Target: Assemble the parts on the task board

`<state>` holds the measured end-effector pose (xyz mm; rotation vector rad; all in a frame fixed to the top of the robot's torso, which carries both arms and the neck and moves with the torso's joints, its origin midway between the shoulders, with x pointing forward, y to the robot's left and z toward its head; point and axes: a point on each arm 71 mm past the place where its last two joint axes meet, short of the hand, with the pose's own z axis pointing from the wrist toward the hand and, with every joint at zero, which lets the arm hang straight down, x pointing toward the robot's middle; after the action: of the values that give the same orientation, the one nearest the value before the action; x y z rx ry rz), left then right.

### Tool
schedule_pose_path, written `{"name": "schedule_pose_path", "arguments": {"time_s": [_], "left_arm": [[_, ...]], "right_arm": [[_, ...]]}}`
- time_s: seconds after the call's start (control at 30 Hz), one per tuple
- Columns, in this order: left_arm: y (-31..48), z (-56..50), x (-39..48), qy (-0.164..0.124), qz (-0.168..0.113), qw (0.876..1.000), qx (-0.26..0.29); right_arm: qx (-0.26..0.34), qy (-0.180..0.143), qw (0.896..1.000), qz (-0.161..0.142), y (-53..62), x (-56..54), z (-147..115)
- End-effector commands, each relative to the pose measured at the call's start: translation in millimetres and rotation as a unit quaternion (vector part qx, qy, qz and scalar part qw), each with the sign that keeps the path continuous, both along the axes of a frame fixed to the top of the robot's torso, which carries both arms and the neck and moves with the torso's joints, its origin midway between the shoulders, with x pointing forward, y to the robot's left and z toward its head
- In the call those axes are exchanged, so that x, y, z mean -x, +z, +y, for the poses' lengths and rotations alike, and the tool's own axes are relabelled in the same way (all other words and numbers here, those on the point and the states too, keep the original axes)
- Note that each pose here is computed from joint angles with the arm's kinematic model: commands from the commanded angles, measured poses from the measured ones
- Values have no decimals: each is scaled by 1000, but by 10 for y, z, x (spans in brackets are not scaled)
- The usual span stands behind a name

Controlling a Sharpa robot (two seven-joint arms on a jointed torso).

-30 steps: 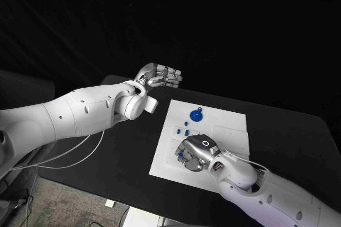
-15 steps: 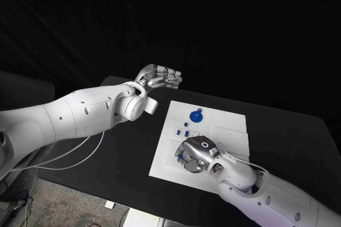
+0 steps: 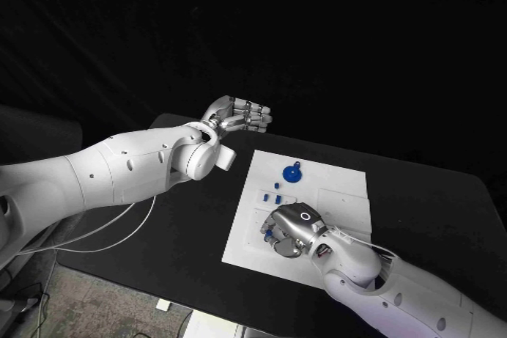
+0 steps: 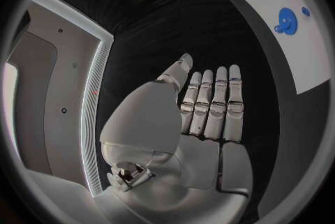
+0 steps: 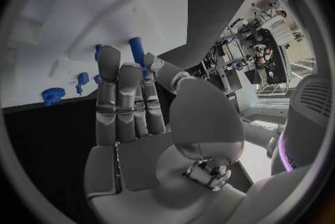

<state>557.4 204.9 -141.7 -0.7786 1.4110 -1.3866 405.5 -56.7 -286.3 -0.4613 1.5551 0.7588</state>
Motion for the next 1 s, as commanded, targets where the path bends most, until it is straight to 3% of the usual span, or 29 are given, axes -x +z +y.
{"name": "schedule_pose_path", "arguments": {"time_s": [0.03,0.23,0.43,0.73,1.0], "left_arm": [[9,-26,3,-9,-2,1000,2],[8,-27,3,-9,-1,1000,2],[6,-24,2,-9,0,1000,1],[4,-22,0,-8,1,1000,1],[-1,-7,-3,-6,3,1000,0]], "right_arm": [[28,4,1000,11,-68,9,2],[50,9,998,27,-175,38,14],[51,12,998,30,-209,48,11],[26,14,999,35,-214,43,-17],[-17,3,1000,15,-141,37,-97]]}}
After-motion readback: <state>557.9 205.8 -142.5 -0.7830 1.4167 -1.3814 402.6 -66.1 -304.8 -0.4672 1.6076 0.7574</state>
